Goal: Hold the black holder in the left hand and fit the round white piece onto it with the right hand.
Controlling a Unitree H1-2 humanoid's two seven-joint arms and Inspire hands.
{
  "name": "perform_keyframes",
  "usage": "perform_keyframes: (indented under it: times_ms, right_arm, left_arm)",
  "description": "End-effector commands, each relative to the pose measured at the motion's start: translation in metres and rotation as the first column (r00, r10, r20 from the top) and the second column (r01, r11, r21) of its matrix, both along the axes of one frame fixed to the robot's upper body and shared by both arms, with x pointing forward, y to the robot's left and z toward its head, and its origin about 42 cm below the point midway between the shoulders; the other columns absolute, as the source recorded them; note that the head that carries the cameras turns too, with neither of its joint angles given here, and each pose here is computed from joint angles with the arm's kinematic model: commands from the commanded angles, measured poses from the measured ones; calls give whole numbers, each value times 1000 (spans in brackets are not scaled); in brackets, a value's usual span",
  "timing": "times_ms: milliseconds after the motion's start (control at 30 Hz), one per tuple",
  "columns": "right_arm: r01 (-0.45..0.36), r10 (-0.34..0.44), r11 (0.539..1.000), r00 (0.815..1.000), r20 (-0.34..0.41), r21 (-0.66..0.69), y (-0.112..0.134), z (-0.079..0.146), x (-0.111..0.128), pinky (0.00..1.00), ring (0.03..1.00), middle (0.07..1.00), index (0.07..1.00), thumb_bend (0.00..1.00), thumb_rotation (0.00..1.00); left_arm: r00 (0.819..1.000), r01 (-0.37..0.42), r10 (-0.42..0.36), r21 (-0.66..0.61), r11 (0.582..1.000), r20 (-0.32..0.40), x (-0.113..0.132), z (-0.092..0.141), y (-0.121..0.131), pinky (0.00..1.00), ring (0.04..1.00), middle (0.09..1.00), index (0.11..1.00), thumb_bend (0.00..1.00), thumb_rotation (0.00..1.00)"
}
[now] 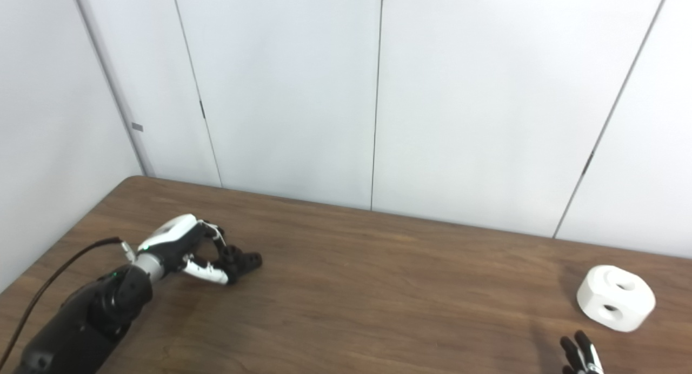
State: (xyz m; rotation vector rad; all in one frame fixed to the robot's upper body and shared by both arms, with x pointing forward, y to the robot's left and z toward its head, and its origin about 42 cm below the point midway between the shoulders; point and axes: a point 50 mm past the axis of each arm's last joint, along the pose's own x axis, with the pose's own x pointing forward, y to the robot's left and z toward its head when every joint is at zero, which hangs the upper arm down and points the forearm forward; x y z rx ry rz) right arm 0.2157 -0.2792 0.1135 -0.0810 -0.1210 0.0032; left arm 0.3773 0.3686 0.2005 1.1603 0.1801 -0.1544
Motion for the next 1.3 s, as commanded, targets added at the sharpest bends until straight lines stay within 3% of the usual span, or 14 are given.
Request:
perform_keyframes:
  times_ms: [0,233,533,667,733,867,1267]
  right_arm:
    - [29,-26,999,997,-72,44,10,-20,-16,1000,1000,960,1000,624,1000]
    - [37,-35,999,997,-66,26,15,-17,-16,1000,1000,952,1000,581,1000]
    - [36,-36,999,998,-47,6,19,-8,-18,1000,1000,947,1000,547,988]
    - [41,-40,999,998,-57,7,22,-5,-20,1000,993,939,1000,543,968]
    - [38,-38,999,997,-60,3,23,-2,-20,1000,996,941,1000,532,971]
    - [44,-43,999,997,-65,3,25,0,-19,1000,997,937,999,530,974]
    - [38,-38,999,997,-64,5,30,7,-12,1000,995,938,988,571,975]
  left_arm:
    - [996,40,-43,39,998,78,2,28,-7,966,974,864,488,516,45]
    - [986,145,-147,33,989,79,-15,29,-41,939,956,854,488,518,46]
    - [954,287,-288,29,957,80,-47,26,-82,966,952,841,488,517,45]
    - [930,356,-358,33,934,89,-61,23,-97,920,946,848,488,517,44]
    - [917,387,-389,34,921,93,-68,21,-103,942,939,844,487,518,43]
    - [904,417,-419,41,908,88,-77,17,-114,972,924,830,487,518,44]
    - [868,492,-491,1,870,71,-102,6,-147,928,913,818,486,519,46]
